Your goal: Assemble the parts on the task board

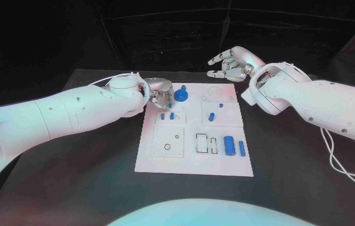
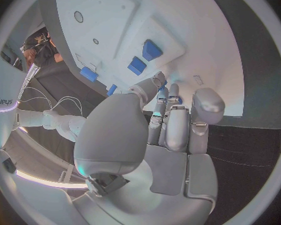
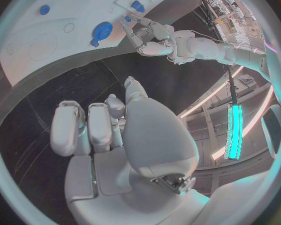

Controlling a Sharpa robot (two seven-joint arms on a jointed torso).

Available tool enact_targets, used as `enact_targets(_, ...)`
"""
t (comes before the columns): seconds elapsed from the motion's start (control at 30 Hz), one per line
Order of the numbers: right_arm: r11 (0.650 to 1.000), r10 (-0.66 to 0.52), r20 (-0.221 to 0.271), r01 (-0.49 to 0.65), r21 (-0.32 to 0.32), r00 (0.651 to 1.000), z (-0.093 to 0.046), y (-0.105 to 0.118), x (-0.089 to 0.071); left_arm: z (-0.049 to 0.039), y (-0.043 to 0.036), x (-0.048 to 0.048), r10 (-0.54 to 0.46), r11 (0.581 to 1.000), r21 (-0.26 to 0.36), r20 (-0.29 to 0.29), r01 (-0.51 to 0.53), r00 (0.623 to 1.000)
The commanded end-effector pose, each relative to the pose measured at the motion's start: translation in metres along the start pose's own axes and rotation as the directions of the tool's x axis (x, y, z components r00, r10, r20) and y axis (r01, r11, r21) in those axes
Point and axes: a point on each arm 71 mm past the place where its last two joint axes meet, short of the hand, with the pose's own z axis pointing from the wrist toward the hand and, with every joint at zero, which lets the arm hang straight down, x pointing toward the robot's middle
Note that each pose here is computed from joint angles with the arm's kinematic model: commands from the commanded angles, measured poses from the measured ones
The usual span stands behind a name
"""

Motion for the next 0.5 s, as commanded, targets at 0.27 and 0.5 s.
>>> enact_targets(0.27, 1.000, -0.004, -0.014, 0.004, 0.014, 1.000, 0.000, -0.004, -0.002, -0.0033, 0.0049, -0.0010, -0.005, 1.000, -0.017, 0.003, 0.005, 1.000)
enact_targets(0.5, 0.997, -0.048, -0.082, 0.053, 0.061, 0.995, -0.002, -0.016, -0.004, -0.0147, 0.0205, -0.0052, -0.043, 0.998, -0.039, 0.051, 0.045, 0.998)
